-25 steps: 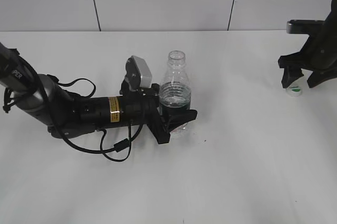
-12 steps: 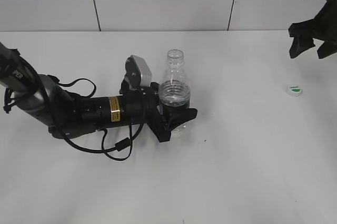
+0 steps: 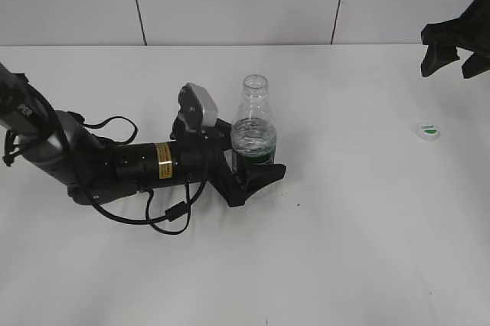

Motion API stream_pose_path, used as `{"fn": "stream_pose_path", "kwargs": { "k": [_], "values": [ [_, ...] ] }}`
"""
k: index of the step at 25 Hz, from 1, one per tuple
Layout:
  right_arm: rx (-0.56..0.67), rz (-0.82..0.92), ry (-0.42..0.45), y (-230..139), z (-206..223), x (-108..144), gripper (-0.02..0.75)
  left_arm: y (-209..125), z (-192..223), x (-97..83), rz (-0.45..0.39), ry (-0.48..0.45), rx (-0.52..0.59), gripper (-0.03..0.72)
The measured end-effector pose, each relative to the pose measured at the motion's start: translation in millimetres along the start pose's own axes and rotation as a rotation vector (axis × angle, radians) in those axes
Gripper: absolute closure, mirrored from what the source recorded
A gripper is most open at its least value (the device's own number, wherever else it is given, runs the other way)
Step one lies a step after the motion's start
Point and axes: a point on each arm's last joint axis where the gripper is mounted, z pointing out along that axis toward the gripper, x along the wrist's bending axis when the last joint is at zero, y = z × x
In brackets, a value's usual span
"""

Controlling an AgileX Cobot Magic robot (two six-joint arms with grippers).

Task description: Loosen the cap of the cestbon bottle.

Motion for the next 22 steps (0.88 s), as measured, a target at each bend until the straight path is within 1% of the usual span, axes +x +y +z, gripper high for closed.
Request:
{"fn": "stream_pose_path", "kwargs": {
  "k": [4,6,10,15,18,22],
  "values": [
    [-0.002,0.002,0.002,0.2,-0.5,0.2,0.202,9.3,-7.3,-7.7,-0.001,-0.013,-0.029,0.105],
    [-0.003,0.002,0.002,0.3,-0.5,0.2,0.202,19.5,-11.5,-12.0,0.006,-0.026,-0.068,0.105],
    [0.002,0.002,0.003,-0.1,-0.5,0.3,0.202,39.7,-19.2,-18.4,0.032,-0.036,-0.12,0.105],
    [0.024,0.003,0.009,-2.2,-4.4,1.3,0.202,66.0,-25.2,-21.0,0.079,-0.03,-0.172,0.105],
    [0.037,0.002,0.013,-3.5,-13.7,2.7,0.202,84.3,-29.9,-23.0,0.112,-0.023,-0.21,0.105],
    [-0.001,-0.004,0.012,-0.1,-35.2,5.0,0.202,112.4,-38.6,-26.0,0.128,-0.001,-0.274,0.105]
  ]
}}
